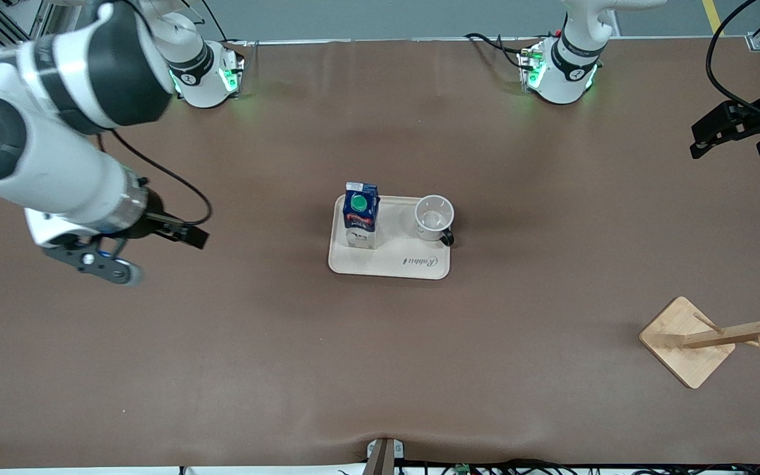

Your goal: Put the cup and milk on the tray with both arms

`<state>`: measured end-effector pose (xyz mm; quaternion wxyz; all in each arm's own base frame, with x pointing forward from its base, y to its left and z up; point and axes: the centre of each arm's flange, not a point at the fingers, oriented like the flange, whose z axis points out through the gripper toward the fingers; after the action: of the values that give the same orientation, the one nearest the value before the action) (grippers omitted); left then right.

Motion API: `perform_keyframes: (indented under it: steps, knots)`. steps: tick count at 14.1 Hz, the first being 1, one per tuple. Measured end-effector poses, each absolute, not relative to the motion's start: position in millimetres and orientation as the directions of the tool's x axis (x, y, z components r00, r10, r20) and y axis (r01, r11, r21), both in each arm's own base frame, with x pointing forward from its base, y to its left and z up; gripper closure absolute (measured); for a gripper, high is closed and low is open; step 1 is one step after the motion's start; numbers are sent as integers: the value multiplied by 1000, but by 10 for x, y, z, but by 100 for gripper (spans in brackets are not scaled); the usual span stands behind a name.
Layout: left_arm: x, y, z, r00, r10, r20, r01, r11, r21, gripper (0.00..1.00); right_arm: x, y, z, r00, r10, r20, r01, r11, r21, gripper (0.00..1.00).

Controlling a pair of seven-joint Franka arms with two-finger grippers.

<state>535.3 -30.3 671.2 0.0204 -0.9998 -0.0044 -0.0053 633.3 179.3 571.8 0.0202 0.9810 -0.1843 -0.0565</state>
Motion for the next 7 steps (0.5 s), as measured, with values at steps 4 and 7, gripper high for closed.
perform_keyframes:
  steps: [4,7]
  knots:
    - [5362,-251,6713,1000,18,16,19,-999,-40,0,6221,1218,5774,932,-347,-107,-346,-938,31,0]
    - [5372,-242,6710,1000,19,23,20,-999,-40,0,6046,700,5724,956,-288,-55,-290,-957,-27,0]
